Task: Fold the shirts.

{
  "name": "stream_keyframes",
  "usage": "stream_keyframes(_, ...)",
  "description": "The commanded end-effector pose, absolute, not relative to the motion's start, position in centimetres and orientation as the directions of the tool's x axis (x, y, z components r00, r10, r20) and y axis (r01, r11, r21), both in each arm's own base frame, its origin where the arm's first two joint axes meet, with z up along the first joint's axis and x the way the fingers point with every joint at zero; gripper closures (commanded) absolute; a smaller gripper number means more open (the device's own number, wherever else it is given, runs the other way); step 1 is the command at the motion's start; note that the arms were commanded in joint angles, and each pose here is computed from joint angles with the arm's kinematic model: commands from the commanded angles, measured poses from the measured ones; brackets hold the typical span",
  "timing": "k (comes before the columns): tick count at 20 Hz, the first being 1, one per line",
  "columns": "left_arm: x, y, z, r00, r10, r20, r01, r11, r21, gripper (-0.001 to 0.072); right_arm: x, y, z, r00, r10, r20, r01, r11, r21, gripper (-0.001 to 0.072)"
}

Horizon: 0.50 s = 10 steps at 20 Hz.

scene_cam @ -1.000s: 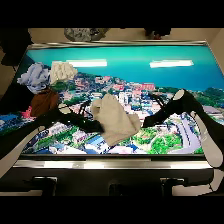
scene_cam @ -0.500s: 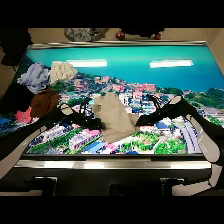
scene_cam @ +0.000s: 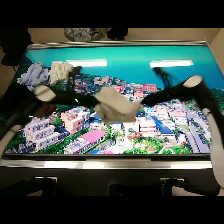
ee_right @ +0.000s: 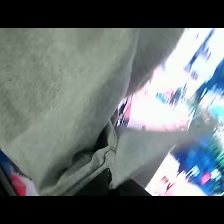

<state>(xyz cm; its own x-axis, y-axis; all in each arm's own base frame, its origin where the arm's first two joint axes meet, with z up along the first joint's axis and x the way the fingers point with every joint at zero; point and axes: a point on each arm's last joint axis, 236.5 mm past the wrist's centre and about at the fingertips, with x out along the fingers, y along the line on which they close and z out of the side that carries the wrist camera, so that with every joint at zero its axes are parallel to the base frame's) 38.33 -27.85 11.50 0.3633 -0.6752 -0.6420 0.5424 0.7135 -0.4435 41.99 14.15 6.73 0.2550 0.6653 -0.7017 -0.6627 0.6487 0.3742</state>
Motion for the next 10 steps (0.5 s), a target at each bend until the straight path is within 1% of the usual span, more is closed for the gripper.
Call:
stream_keyframes(1, 37.2, -25.3, 31.8, 0.628, -0.694, -0.352, 0.677, 0.710, -0.192, 0.0689, 41.6, 13.6, 27.5, 0.614, 0.626, -0.481, -0.744, 0.663, -0.087, 0.0665)
stream_keyframes(2, 35.5, -24.1, 37.4, 0.680, -0.689, -0.250, 0.678, 0.721, -0.145, 0.0689, 40.1, 13.0, 33.8, 0.715, 0.592, -0.371, -0.684, 0.703, -0.195, 0.0665)
stream_keyframes(3, 33.5, -22.7, 42.2, 0.715, -0.682, -0.153, 0.674, 0.731, -0.110, 0.0689, 37.5, 12.6, 40.0, 0.788, 0.568, -0.238, -0.615, 0.746, -0.256, 0.0665)
stream_keyframes(5, 28.3, -20.4, 50.0, 0.736, -0.677, 0.026, 0.677, 0.733, -0.063, 0.0689, 31.1, 12.5, 48.6, 0.834, 0.551, -0.019, -0.525, 0.782, -0.336, 0.0665)
stream_keyframes(6, 26.1, -19.7, 52.3, 0.727, -0.681, 0.084, 0.686, 0.724, -0.066, 0.0689, 28.2, 12.6, 50.9, 0.835, 0.549, 0.042, -0.498, 0.786, -0.365, 0.0665)
stream_keyframes(7, 24.0, -19.3, 53.9, 0.712, -0.690, 0.130, 0.701, 0.709, -0.076, 0.0689, 25.8, 12.6, 52.3, 0.834, 0.545, 0.079, -0.482, 0.792, -0.374, 0.0665)
stream_keyframes(8, 22.5, -19.0, 54.7, 0.699, -0.698, 0.155, 0.713, 0.697, -0.076, 0.0689, 24.2, 12.5, 52.6, 0.838, 0.539, 0.085, -0.480, 0.802, -0.356, 0.0665)
stream_keyframes(10, 20.9, -18.5, 54.9, 0.696, -0.701, 0.156, 0.715, 0.697, -0.059, 0.0689, 22.8, 12.0, 51.1, 0.858, 0.513, 0.017, -0.485, 0.821, -0.302, 0.0665)
